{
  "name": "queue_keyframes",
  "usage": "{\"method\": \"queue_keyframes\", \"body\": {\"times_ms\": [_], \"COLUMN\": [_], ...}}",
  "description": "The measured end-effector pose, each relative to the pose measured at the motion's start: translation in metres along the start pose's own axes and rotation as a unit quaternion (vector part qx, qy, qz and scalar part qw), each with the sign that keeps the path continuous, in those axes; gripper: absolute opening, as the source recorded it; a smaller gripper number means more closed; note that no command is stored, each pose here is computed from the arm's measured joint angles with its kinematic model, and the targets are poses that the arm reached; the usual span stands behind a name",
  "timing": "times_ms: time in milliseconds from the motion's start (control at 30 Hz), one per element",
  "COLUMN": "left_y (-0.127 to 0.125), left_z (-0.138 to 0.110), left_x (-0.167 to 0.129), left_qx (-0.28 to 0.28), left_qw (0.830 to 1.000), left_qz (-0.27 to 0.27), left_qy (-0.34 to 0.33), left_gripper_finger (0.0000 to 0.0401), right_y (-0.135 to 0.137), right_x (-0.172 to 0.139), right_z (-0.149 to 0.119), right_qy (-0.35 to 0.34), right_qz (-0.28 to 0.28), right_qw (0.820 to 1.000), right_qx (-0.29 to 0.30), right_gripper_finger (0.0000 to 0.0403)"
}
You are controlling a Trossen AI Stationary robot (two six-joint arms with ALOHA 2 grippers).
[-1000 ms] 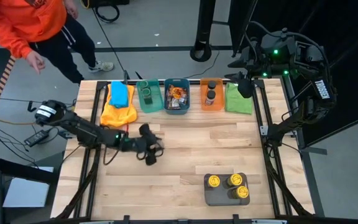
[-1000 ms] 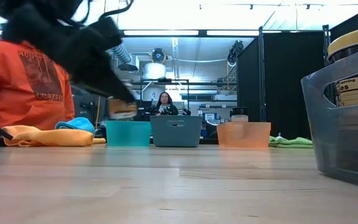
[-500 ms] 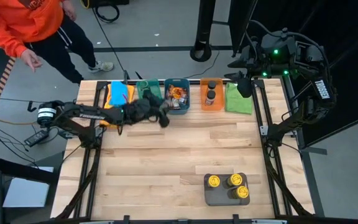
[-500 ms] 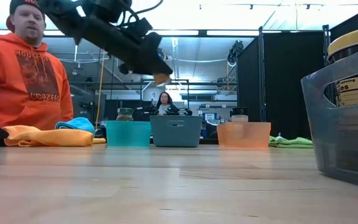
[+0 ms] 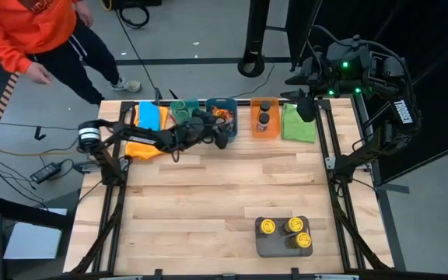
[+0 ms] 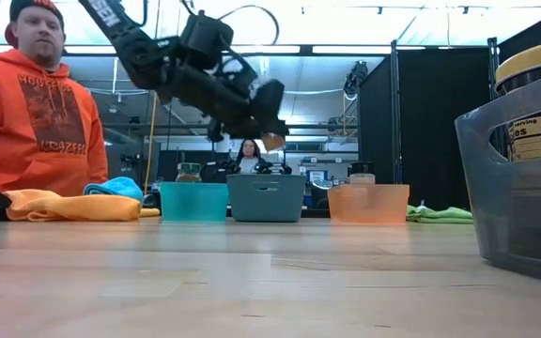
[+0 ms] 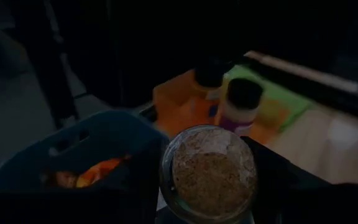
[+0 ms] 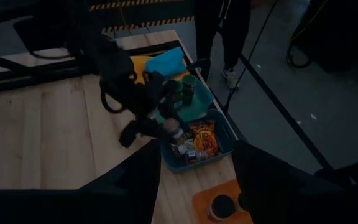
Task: Sort spices by type
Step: Put the brown seasoning bottle into the blue bin
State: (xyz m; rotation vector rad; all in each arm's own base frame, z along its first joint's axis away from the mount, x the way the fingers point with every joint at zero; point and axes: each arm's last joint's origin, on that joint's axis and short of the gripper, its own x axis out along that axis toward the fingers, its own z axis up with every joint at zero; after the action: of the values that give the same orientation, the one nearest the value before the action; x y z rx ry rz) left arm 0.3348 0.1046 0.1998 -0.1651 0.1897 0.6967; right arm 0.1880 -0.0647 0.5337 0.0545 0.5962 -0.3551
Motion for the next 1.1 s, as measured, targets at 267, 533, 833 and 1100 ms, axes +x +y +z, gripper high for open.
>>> {"method": "queue_keyframes", "body": {"times_ms": [267,533,833,1100], "left_y": [0.001,0.003,0.014,0.018], "left_z": [-0.029,-0.049,-0.053,-0.052], "left_x": [0.023,0.031,0.038,0.040], "left_qx": [-0.035,-0.049,-0.101,-0.114], "left_qw": [0.998,0.996,0.991,0.990], "left_qz": [0.029,0.045,0.059,0.047], "left_qy": [0.040,0.066,0.069,0.073], "left_gripper_finger": [0.0174,0.0174,0.0179,0.0203], "right_y": [0.000,0.000,0.000,0.000], "right_x": [0.000,0.000,0.000,0.000], "right_z": [0.000,0.000,0.000,0.000], "right_qy": [0.000,0.000,0.000,0.000], "right_qz": [0.000,0.000,0.000,0.000], "right_qw": [1.000,1.000,1.000,1.000], "right_qx": [0.005,0.006,0.006,0.005], "right_gripper_finger": [0.0206,0.0206,0.0206,0.0206]}}
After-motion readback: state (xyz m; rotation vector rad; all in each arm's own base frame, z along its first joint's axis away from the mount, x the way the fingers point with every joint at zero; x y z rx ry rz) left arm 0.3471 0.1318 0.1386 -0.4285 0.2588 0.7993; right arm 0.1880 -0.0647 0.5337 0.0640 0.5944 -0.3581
